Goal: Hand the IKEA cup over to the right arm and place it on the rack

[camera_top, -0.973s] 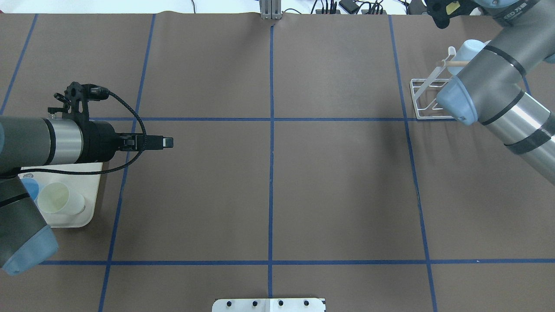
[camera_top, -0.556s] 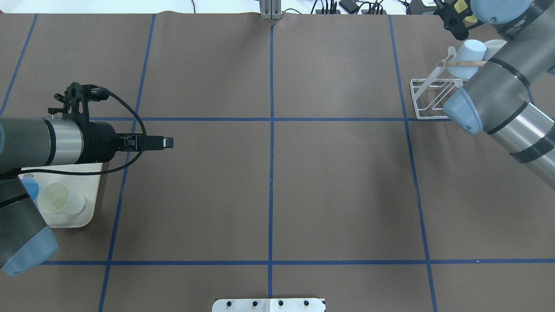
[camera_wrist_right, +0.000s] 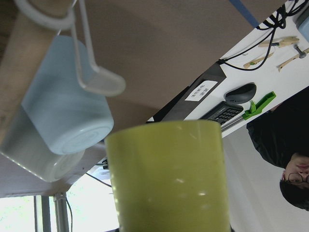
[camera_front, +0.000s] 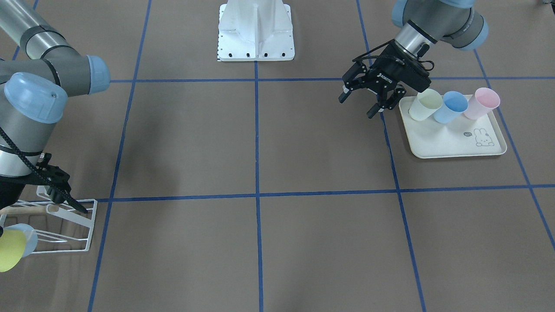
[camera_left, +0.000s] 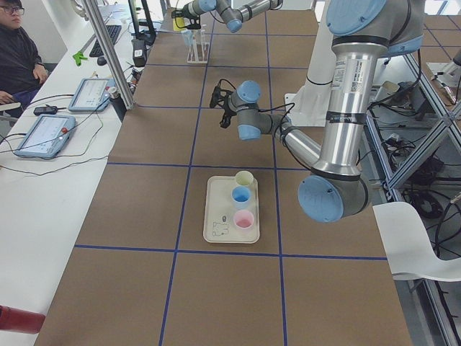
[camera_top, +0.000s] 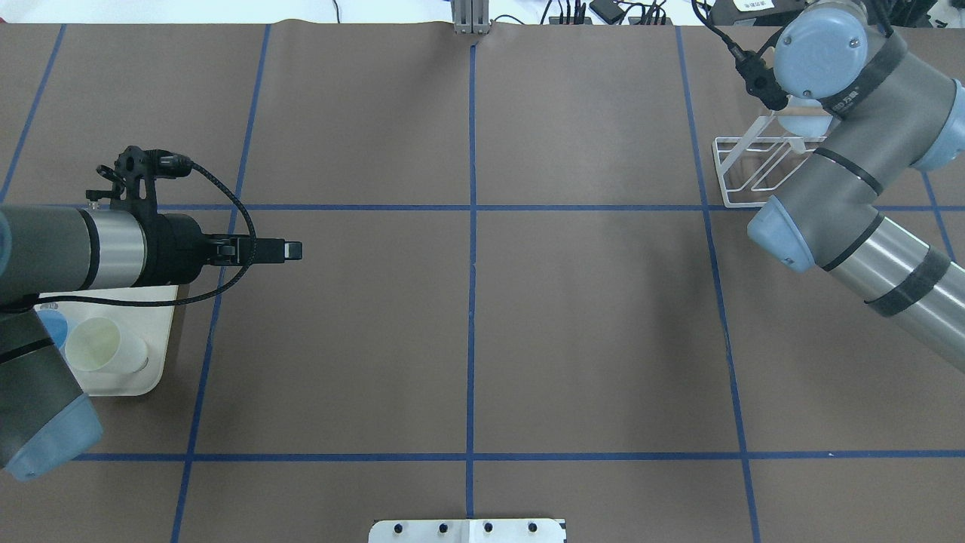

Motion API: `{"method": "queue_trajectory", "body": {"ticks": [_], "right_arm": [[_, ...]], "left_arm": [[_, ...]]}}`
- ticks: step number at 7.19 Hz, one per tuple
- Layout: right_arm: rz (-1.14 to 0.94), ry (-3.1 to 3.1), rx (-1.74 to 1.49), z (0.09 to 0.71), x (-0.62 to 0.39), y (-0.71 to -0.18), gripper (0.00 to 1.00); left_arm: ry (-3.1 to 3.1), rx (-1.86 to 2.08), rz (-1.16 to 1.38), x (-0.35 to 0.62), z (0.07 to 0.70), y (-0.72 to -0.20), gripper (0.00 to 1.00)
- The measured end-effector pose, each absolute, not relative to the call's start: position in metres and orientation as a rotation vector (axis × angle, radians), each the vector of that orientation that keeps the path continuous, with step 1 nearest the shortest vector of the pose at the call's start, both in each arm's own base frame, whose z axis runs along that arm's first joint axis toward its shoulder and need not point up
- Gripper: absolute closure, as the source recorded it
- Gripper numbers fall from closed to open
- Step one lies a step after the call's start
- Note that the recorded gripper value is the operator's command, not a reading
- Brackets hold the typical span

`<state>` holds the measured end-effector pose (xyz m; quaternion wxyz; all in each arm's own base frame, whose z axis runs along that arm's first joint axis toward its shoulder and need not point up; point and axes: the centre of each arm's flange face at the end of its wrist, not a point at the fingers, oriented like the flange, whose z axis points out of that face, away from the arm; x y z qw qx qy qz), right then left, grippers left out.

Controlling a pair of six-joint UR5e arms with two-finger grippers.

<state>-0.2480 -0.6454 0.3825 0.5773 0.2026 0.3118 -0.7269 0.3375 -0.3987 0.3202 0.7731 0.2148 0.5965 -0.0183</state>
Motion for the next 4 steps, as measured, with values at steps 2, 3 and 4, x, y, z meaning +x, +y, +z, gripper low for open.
{"method": "queue_trajectory", "body": {"ticks": [2,3,4], "right_arm": [[-1.706,0.728,0.471,0.387,-0.254,-0.641,0.79],[-1.706,0.723,0.474,0.390,-0.257,-0.638,0.79],[-1.704,0.717,0.478,0.392,-0.261,-0.634,0.79]], "left_arm": [[1.294,0.466,-0.039,0.338,0.320,-0.399,0.00],[1.294,0.466,-0.038,0.339,0.320,-0.399,0.00],[1.295,0.466,-0.038,0.339,0.320,-0.399,0.00]]}}
